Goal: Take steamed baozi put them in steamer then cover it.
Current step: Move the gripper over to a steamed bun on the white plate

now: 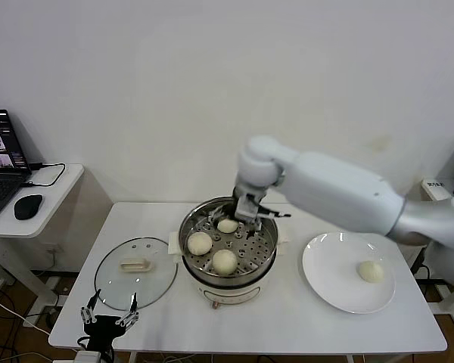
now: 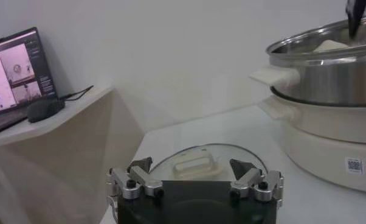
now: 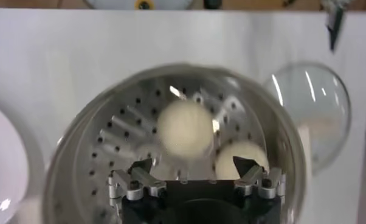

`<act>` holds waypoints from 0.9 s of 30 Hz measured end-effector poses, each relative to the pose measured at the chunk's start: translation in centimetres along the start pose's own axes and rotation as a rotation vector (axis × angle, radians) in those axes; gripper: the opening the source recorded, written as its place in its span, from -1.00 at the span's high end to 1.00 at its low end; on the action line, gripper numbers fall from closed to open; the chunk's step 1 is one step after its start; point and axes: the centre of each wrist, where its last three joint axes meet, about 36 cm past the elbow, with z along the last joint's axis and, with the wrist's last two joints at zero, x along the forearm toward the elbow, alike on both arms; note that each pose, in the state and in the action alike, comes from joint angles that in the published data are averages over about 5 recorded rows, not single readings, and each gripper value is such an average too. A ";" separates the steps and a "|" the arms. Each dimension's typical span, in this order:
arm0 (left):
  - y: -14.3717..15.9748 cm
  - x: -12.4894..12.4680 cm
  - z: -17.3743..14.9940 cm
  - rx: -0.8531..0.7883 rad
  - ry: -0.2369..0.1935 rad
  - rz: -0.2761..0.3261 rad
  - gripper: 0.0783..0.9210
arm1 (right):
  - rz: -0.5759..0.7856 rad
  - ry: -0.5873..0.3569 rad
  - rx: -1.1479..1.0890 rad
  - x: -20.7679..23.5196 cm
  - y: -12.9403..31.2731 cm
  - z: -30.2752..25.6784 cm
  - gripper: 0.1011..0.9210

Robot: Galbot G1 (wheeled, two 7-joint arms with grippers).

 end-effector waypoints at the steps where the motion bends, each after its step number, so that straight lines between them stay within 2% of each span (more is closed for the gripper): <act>1: 0.0 0.0 -0.1 -0.001 -0.002 0.003 -0.77 | 0.010 0.006 -0.057 0.7 0.7 0.8 -0.76; 7: -0.1 0.1 -0.2 -0.008 -0.004 0.020 -0.77 | 0.052 0.011 -0.423 3.6 6.1 5.1 -0.76; 14: -0.2 0.2 -0.3 -0.014 -0.003 0.032 -0.77 | 0.058 0.030 -0.767 5.1 13.4 8.5 -0.76; 20: -0.2 0.4 -0.1 -0.016 0.002 0.036 -0.77 | 0.034 0.084 -0.944 4.5 19.5 10.2 -0.76; 27: 0.1 0.7 0.2 -0.023 0.014 0.038 -0.77 | -0.027 0.143 -1.046 1.4 25.1 11.0 -0.76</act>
